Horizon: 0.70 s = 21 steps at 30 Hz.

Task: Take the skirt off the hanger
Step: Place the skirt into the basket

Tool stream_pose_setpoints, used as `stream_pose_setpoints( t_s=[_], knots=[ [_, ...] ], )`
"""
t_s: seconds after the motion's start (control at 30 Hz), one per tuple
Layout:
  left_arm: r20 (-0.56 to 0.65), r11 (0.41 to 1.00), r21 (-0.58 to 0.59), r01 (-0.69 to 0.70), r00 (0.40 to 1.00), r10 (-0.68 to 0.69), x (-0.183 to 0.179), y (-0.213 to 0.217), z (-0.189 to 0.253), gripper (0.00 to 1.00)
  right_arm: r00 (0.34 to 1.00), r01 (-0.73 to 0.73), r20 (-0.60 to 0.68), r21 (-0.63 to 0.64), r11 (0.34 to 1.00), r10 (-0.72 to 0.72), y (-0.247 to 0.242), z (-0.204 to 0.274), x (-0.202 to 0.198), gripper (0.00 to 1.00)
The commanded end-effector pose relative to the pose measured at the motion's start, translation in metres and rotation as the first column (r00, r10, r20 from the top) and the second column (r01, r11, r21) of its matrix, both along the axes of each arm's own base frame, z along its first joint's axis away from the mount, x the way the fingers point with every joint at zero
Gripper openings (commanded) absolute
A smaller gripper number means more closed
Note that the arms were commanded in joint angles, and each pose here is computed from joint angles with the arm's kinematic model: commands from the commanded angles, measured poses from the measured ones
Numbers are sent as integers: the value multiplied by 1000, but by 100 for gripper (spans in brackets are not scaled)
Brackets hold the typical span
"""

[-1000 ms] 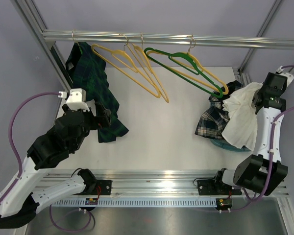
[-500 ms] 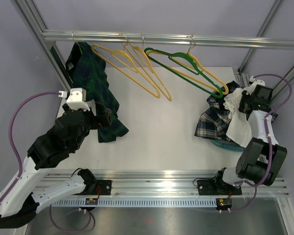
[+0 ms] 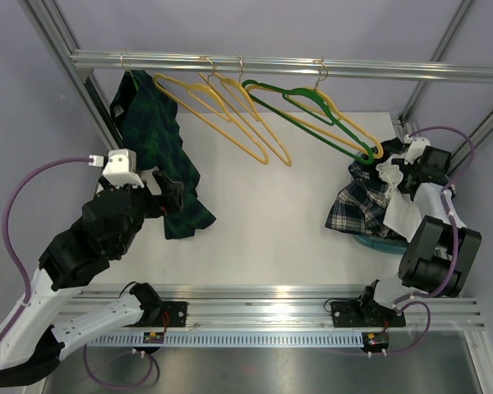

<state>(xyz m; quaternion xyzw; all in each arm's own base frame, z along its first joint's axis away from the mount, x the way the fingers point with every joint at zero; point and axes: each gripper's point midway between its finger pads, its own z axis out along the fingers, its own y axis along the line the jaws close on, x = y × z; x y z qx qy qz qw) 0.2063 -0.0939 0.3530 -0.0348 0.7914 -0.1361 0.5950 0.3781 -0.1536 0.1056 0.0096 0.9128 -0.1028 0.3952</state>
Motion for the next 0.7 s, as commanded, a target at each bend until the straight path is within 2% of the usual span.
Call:
stream_pose_setpoints(
  t_s=[0.0, 0.1, 0.23, 0.43, 0.47, 0.67],
  knots=[
    [56, 998, -61, 16, 998, -13, 2, -5, 24, 99, 992, -86, -88, 27, 996, 88, 17, 4, -25, 69],
    [83, 997, -76, 34, 996, -28, 2, -8, 35, 99, 993, -115, -16, 2, 993, 115, 19, 52, -18, 73],
    [101, 995, -91, 48, 994, -39, 5, -13, 46, 99, 990, -137, 25, 5, 991, 137, 22, 91, -17, 79],
    [104, 995, -85, 54, 994, -45, 8, -17, 57, 99, 983, -183, 31, -2, 983, 183, 30, 122, -26, 89],
    [98, 995, -80, 52, 994, -44, 11, -20, 57, 99, 981, -196, 18, 4, 981, 196, 33, 122, -31, 97],
    [86, 997, -74, 34, 996, -27, 16, -22, 66, 99, 975, -218, 47, 13, 976, 217, 41, 147, -43, 99]
  ],
)
